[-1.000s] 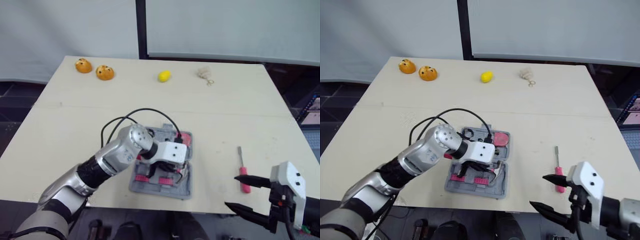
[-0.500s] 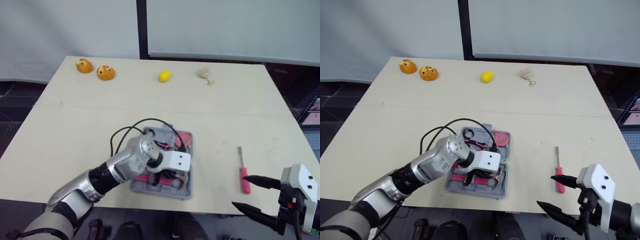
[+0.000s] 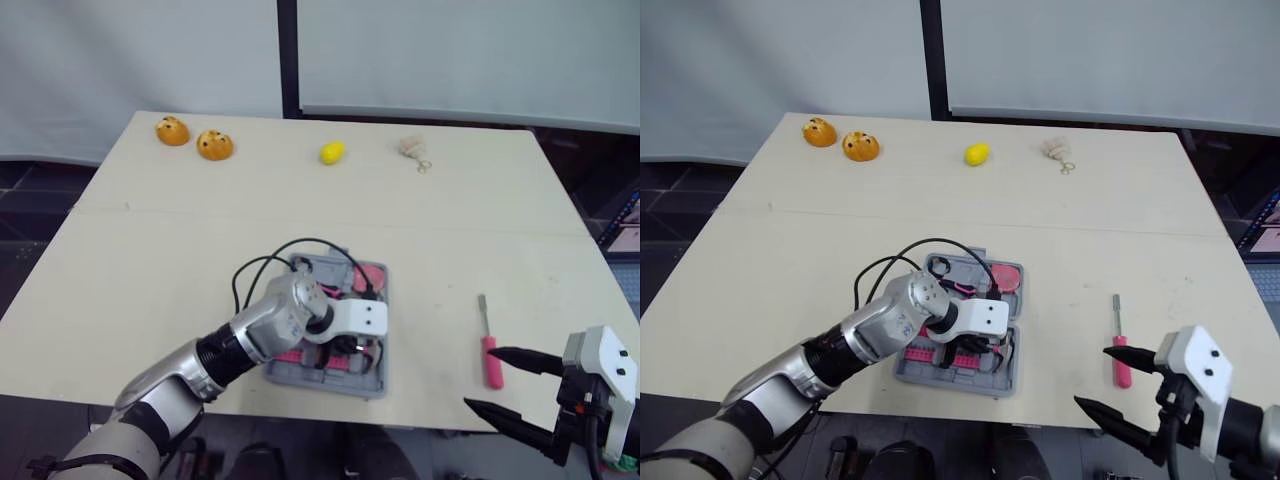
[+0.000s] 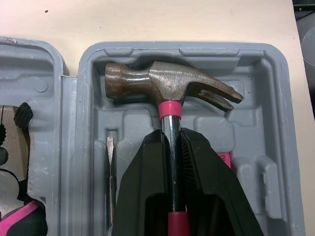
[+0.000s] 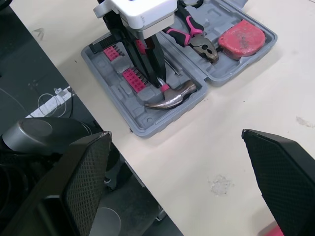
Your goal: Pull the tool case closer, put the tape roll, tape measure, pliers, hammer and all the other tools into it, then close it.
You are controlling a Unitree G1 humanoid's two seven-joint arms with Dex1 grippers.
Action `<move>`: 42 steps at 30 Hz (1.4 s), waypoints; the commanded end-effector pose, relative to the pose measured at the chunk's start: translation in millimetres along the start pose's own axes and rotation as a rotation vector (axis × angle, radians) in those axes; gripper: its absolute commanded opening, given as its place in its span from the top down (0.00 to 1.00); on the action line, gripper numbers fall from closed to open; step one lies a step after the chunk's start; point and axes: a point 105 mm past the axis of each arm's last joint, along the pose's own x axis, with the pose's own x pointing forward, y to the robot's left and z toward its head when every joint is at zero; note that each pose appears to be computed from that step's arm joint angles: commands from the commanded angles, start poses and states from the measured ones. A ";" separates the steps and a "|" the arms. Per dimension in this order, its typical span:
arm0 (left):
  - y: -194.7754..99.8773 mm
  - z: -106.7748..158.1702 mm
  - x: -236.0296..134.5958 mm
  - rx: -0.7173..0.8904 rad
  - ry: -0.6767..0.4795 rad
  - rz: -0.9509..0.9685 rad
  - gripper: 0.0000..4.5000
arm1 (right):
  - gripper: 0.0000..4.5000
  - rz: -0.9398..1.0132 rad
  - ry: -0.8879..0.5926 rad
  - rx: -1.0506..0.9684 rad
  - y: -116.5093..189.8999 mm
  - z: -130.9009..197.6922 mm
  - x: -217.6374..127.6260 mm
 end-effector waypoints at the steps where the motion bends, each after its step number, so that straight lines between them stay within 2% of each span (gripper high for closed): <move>1: 2.6 6.9 -19.0 0.036 -0.038 0.013 0.72 | 0.00 -0.004 -0.016 -0.012 1.9 3.0 0.2; 6: -1.5 4.6 -68.5 0.034 -0.167 -0.079 0.18 | 0.00 -0.008 -0.022 -0.016 2.2 3.3 1.2; 9: -4.5 -3.9 -78.7 -0.006 -0.298 -0.159 0.18 | 0.00 -0.012 -0.028 -0.021 1.0 4.2 2.4; 13: -1.7 -13.9 -80.4 0.066 -0.568 -0.182 0.18 | 0.00 -0.011 -0.045 -0.027 0.0 7.3 4.7; 15: 1.2 -20.7 -76.9 0.053 -0.684 -0.183 0.18 | 0.00 -0.010 -0.050 -0.027 -0.6 8.0 5.7; 18: 8.8 -31.4 -61.7 0.065 -0.737 -0.140 0.36 | 0.00 -0.008 -0.052 -0.027 -1.2 8.1 6.5; 20: 17.1 -34.1 -53.4 0.005 -0.769 -0.112 0.57 | 0.00 -0.007 -0.054 -0.027 -1.8 8.6 6.8; 22: 18.4 -39.6 -43.8 -0.026 -0.775 -0.106 0.82 | 0.00 -0.008 -0.058 -0.028 -2.7 9.7 7.3; 23: 15.3 -42.8 -39.5 -0.020 -0.765 -0.120 0.92 | 0.00 -0.008 -0.060 -0.029 -3.2 10.1 7.8; 24: 13.0 -45.2 -36.9 -0.017 -0.755 -0.133 0.97 | 0.00 -0.009 -0.061 -0.030 -3.8 10.5 8.3; 27: 15.2 -52.1 -29.3 -0.070 -0.718 -0.129 0.97 | 0.00 -0.011 -0.070 -0.028 -4.9 10.8 10.3; 34: 12.0 -72.7 -20.7 -0.049 -0.612 -0.119 0.97 | 0.00 -0.020 -0.071 -0.024 -6.0 10.2 9.8; 42: -4.9 -99.2 1.0 -0.002 -0.400 -0.169 0.97 | 0.00 -0.041 -0.086 -0.009 -8.8 11.6 7.5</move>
